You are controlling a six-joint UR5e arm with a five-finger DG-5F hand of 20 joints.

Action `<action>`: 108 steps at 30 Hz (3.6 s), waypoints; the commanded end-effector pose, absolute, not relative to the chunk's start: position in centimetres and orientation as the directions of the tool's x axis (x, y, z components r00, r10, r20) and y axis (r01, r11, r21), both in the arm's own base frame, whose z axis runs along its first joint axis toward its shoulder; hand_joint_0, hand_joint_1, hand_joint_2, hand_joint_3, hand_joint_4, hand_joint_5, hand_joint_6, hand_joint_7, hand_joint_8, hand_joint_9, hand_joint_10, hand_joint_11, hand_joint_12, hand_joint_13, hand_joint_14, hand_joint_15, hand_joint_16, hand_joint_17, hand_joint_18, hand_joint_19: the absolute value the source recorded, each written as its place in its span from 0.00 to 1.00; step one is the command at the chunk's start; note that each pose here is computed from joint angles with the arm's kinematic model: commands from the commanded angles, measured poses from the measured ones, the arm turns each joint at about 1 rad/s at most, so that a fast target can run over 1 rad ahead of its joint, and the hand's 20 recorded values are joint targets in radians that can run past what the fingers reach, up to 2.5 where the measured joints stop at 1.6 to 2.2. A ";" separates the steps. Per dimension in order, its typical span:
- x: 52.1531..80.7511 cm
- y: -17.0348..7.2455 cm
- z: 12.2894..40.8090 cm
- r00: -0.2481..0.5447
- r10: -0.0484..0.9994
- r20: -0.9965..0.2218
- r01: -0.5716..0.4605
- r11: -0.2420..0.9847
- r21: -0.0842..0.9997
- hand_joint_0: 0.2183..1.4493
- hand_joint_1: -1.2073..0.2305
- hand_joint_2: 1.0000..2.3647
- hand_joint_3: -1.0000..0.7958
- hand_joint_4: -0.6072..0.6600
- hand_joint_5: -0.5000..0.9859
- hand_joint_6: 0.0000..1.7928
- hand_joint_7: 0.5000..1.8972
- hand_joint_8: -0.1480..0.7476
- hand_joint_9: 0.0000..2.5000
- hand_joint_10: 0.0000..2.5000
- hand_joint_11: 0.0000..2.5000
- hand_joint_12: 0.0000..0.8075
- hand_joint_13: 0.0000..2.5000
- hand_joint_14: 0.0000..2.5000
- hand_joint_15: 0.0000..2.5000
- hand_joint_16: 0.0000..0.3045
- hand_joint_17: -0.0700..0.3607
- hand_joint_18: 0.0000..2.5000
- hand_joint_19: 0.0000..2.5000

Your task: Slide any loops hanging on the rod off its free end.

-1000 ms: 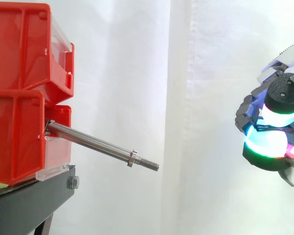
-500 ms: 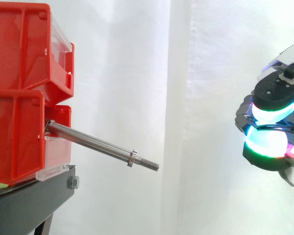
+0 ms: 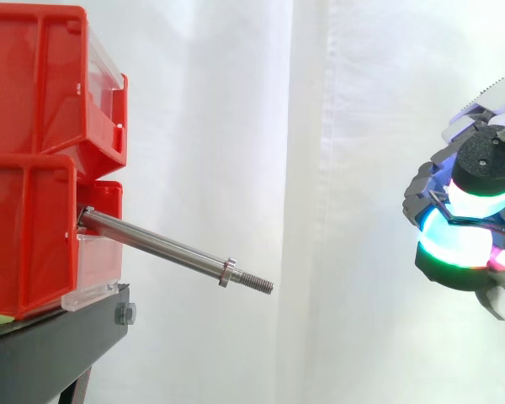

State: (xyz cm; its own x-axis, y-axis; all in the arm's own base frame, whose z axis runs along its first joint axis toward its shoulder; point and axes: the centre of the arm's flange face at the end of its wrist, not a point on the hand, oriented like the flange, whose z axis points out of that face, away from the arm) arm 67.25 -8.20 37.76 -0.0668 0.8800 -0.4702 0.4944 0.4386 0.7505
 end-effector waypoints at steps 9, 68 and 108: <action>67.1 -8.2 37.7 -0.069 0.883 -0.464 0.506 0.432 0.747 0.34 0.28 0.00 0.28 0.53 0.23 0.53 0.22 0.45 0.36 0.01 0.35 0.42 0.32 0.01 0.21 0.15 0.40 0.29 0.18; 67.1 -7.9 37.8 -0.070 0.886 -0.458 0.507 0.428 0.749 0.29 0.39 0.01 0.45 0.52 0.26 0.51 0.34 0.48 0.42 0.01 0.34 0.44 0.34 0.01 0.22 0.15 0.41 0.31 0.21; 67.0 -7.9 37.8 -0.063 0.893 -0.446 0.510 0.413 0.755 0.30 0.46 0.01 0.35 0.55 0.25 0.52 0.32 0.48 0.42 0.01 0.35 0.44 0.34 0.01 0.22 0.16 0.41 0.31 0.21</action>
State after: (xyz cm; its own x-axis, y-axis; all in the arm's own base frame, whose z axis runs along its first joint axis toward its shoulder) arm 67.02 -7.91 37.81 -0.0634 0.8929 -0.4457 0.5099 0.4129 0.7547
